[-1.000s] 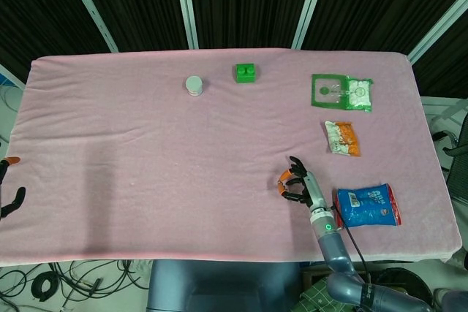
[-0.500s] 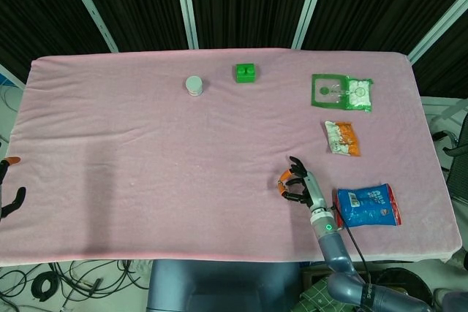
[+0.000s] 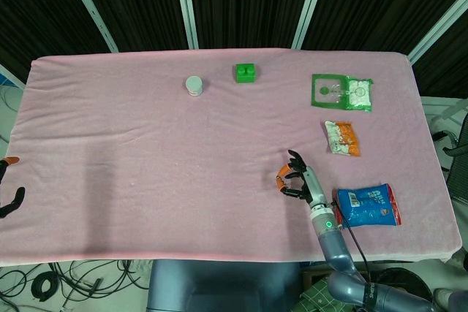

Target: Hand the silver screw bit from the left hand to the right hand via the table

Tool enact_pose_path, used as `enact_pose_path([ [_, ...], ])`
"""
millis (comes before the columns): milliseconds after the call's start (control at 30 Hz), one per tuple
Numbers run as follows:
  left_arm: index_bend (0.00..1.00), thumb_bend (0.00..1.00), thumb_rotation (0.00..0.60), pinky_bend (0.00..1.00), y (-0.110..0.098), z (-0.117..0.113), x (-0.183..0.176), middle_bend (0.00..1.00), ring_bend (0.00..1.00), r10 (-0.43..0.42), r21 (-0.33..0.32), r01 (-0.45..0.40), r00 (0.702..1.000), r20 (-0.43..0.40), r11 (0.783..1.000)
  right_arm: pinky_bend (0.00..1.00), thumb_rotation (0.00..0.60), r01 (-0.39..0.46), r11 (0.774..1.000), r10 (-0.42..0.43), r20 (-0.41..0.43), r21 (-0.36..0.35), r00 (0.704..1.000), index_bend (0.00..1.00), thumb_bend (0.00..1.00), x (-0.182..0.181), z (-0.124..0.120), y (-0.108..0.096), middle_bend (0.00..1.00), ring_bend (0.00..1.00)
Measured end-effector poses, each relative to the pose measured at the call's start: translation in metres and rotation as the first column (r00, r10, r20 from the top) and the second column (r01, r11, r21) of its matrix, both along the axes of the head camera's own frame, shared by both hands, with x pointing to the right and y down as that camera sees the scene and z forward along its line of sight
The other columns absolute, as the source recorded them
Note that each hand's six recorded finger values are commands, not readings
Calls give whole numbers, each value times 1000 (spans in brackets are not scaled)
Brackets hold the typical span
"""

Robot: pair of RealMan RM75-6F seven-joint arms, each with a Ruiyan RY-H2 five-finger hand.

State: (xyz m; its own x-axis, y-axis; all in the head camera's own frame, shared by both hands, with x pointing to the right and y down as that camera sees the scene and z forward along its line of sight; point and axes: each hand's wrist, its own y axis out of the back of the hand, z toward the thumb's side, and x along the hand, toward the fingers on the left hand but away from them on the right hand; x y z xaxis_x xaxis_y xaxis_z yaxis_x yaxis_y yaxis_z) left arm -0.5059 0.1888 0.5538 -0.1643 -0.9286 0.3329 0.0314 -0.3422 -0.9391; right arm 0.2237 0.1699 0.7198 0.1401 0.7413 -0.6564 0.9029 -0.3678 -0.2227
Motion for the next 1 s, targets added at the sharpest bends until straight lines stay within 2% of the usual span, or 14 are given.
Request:
enact_pose_path([
  [600, 289, 337, 600, 0, 1, -7, -2, 27, 0, 0, 15, 1, 1000, -24, 1000, 325, 600, 108, 993, -107, -40, 43, 993, 659, 366, -36, -16, -25, 43, 94],
  [1000, 289, 337, 600, 0, 0, -9, -5, 27, 0, -8, 21, 9, 999, -32, 1000, 320, 600, 263, 961, -257, -78, 83, 963, 659, 367, -101, -27, -54, 43, 94],
])
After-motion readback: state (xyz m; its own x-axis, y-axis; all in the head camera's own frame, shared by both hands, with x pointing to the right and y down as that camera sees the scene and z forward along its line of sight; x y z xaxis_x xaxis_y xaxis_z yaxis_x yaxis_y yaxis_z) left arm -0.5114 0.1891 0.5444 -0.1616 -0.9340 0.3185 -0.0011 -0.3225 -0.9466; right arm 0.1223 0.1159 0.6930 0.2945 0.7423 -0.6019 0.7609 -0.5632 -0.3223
